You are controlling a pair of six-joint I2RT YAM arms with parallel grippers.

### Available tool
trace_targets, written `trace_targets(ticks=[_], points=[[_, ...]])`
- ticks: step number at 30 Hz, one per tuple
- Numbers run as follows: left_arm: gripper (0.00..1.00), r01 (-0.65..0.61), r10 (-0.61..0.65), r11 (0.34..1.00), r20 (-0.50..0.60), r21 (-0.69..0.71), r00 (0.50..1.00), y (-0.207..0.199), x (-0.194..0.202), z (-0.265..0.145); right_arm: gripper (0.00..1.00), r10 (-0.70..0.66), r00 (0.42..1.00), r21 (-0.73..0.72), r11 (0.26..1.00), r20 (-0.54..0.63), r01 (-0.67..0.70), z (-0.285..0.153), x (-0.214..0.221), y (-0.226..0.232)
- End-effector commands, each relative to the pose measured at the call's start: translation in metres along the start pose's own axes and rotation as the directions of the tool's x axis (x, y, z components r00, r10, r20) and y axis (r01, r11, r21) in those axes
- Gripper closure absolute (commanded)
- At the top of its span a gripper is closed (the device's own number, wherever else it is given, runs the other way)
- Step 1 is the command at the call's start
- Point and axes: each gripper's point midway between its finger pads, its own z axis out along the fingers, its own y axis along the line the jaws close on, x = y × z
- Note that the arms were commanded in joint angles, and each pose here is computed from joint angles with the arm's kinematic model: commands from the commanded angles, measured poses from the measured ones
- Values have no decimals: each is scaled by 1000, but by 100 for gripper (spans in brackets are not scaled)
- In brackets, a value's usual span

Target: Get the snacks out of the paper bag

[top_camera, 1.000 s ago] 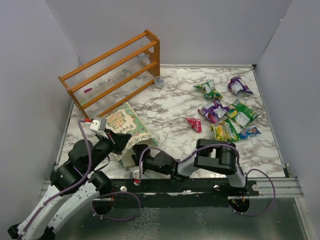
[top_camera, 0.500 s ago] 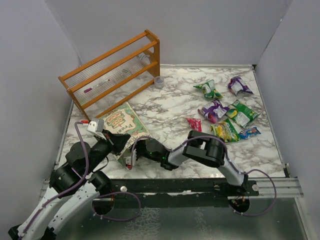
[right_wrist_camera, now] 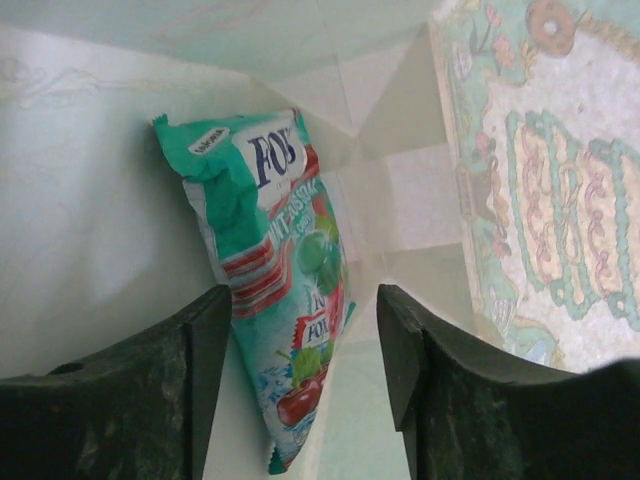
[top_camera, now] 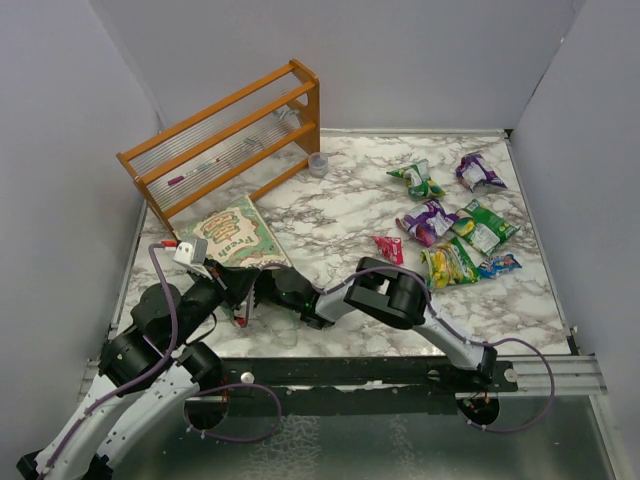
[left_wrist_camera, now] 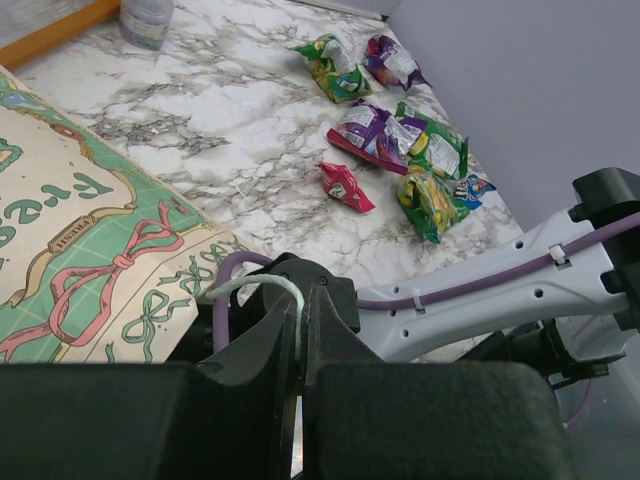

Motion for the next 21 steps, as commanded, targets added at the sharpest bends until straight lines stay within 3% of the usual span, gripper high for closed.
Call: trace_targets(ticks=[1,9,12,15,21], points=[[96,-6,4,999,32,38,999,-8,-9,-4,42,15,998,-83,996,-58,-20,5,35,40],[97,-5,4,999,34,35,999,-7,-9,-4,56,59,996,-85,994,-63,-64,15,47,30],[96,-5,4,999,34,32,999,-7,-9,-4,81,52,998,-76,996,-43,-55,13,44,28],[97,-5,4,1000,35,29,999,-6,-10,-4,92,42,999,-53,998,-34,-43,9,42,22],[96,-6,5,1000,31,23,1000,-5,-9,-3,99,104,994,16,994,-20,-104,-13,23,-9]])
